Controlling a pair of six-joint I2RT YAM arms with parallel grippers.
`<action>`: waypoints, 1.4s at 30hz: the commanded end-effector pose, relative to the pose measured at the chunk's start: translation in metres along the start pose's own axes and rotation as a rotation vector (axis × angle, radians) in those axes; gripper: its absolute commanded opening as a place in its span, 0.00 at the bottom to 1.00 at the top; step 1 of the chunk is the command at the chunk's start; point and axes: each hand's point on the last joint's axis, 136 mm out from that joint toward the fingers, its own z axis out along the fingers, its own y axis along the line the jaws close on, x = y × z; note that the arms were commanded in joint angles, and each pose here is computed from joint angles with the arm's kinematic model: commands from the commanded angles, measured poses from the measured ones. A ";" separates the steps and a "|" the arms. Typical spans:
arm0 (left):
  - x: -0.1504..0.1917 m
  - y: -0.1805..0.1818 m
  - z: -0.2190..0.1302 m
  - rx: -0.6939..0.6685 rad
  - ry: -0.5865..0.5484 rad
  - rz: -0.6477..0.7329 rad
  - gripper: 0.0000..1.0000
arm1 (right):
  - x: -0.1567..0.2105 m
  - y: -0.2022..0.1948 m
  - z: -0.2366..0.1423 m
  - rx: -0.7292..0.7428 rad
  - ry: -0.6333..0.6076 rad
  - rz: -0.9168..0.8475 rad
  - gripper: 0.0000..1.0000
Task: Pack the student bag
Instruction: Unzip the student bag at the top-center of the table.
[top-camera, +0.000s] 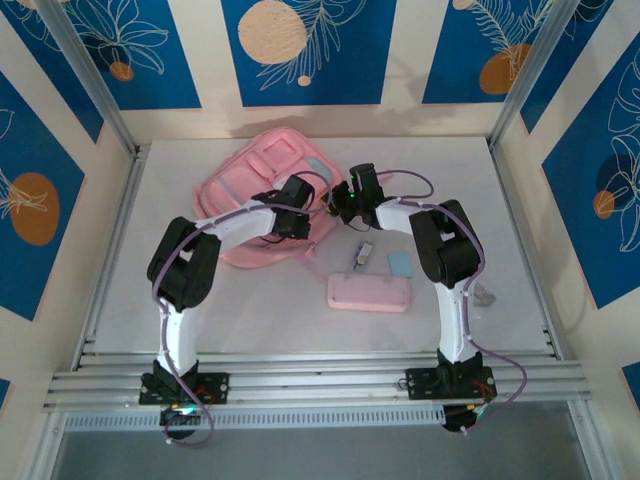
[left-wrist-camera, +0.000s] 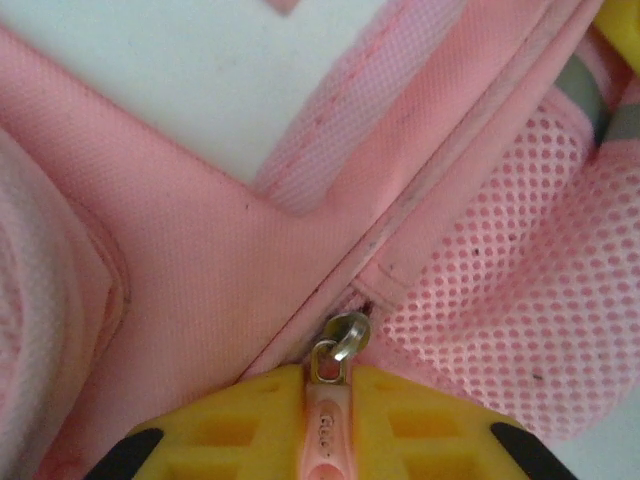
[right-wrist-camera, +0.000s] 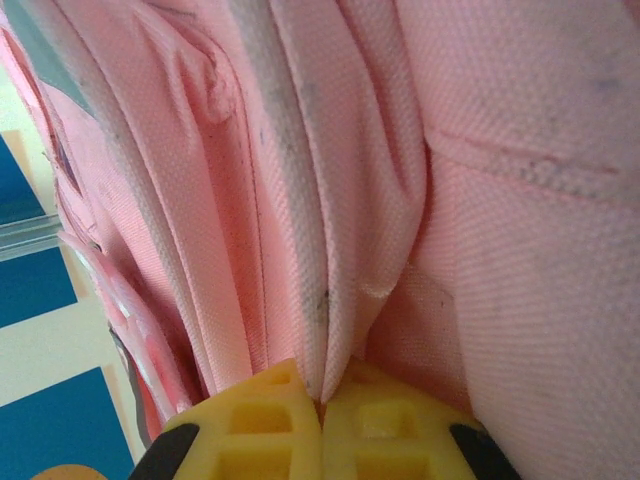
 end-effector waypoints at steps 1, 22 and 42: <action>0.039 0.013 0.003 -0.058 0.176 0.060 0.21 | -0.002 0.005 -0.012 -0.018 0.007 0.031 0.00; 0.049 0.045 -0.009 -0.077 0.201 0.098 0.00 | -0.030 -0.005 -0.020 -0.010 -0.048 0.039 0.00; 0.068 0.094 -0.052 -0.046 0.145 0.018 0.22 | -0.052 0.013 -0.023 -0.057 -0.038 -0.006 0.00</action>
